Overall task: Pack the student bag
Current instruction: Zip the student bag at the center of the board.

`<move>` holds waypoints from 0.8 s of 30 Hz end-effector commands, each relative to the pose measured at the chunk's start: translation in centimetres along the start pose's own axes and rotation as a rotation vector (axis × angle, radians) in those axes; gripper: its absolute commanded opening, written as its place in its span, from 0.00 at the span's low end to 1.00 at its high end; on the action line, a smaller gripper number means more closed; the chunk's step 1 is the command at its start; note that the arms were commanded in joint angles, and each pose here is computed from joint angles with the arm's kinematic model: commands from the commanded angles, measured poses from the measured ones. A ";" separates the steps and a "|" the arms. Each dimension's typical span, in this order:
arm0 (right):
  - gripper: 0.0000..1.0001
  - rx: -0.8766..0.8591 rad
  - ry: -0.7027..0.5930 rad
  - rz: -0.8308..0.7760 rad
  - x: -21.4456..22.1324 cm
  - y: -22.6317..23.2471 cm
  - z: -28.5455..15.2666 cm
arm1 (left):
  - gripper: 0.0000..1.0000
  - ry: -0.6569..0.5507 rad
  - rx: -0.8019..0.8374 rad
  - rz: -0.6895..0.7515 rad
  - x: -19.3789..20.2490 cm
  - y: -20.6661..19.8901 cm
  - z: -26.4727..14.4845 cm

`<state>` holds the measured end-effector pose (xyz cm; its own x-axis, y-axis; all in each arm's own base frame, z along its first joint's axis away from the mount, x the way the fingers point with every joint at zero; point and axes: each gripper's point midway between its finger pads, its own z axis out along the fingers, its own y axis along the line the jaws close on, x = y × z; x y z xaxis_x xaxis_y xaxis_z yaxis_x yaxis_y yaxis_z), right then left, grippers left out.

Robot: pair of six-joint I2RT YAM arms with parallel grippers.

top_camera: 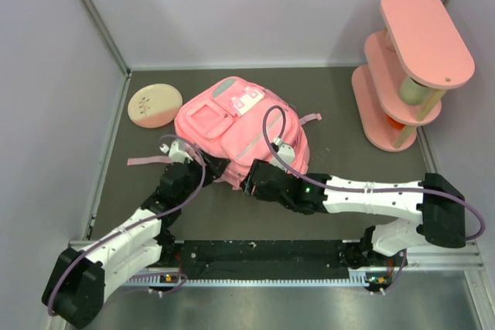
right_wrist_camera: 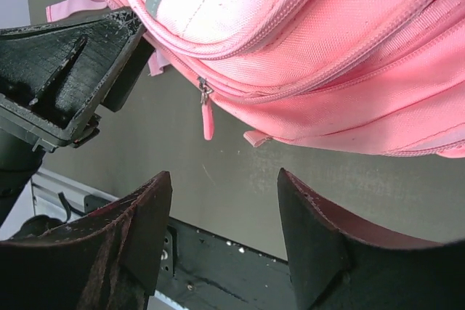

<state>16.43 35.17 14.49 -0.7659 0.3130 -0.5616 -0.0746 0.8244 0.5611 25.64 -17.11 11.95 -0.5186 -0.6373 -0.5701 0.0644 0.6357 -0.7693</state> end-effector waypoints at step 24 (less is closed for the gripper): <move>0.41 0.035 -0.105 0.184 0.0 4.0 3.8 | 0.43 -0.012 0.075 0.025 -1.1 -2.0 1.2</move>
<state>17.66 38.62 12.10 -0.7411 0.4447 -0.5031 0.0823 0.8038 0.5892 26.17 -17.52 11.18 -0.5400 -0.6254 -0.5633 0.0668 0.6353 -0.7693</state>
